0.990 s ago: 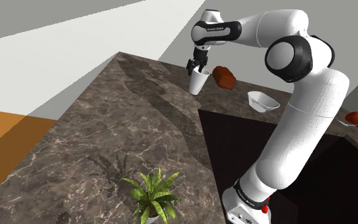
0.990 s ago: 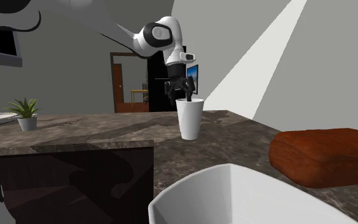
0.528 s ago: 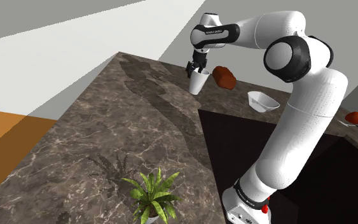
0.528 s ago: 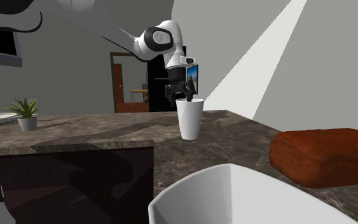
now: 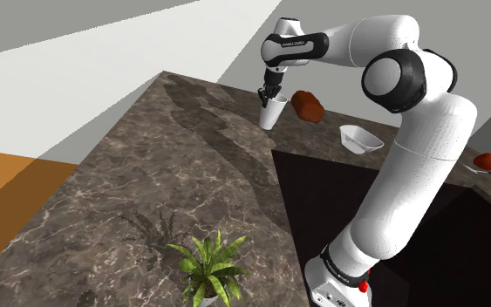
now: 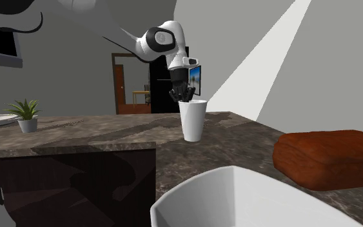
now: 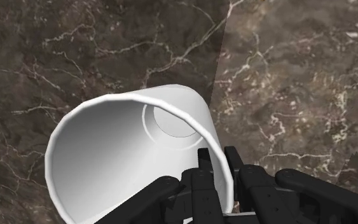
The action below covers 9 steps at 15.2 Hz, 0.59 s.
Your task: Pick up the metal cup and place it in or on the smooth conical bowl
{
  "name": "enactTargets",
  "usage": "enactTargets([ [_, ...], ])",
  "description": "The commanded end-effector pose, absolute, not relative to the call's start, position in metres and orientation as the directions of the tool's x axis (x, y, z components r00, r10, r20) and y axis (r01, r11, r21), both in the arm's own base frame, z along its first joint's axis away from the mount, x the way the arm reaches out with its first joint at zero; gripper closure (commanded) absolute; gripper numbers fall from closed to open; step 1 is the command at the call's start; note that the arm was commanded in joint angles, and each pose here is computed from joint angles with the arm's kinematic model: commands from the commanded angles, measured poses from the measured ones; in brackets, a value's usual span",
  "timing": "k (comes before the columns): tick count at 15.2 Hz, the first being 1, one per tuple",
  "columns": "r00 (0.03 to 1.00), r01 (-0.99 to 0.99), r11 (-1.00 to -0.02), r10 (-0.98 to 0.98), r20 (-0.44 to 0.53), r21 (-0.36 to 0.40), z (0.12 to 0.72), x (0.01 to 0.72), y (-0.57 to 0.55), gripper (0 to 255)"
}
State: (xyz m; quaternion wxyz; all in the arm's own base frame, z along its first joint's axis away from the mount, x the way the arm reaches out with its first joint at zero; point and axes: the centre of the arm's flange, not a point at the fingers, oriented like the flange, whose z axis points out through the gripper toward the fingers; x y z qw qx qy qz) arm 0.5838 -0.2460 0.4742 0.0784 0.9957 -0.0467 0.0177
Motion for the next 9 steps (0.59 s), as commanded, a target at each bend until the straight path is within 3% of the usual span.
enactTargets([
  [1, 0.995, -0.096, -0.983, -0.09, 0.043, 0.155, 0.474, 0.584, -0.246, 255],
  [9, 0.995, -0.096, -0.983, -0.09, 0.043, 0.155, 0.501, 0.584, -0.246, 255],
])
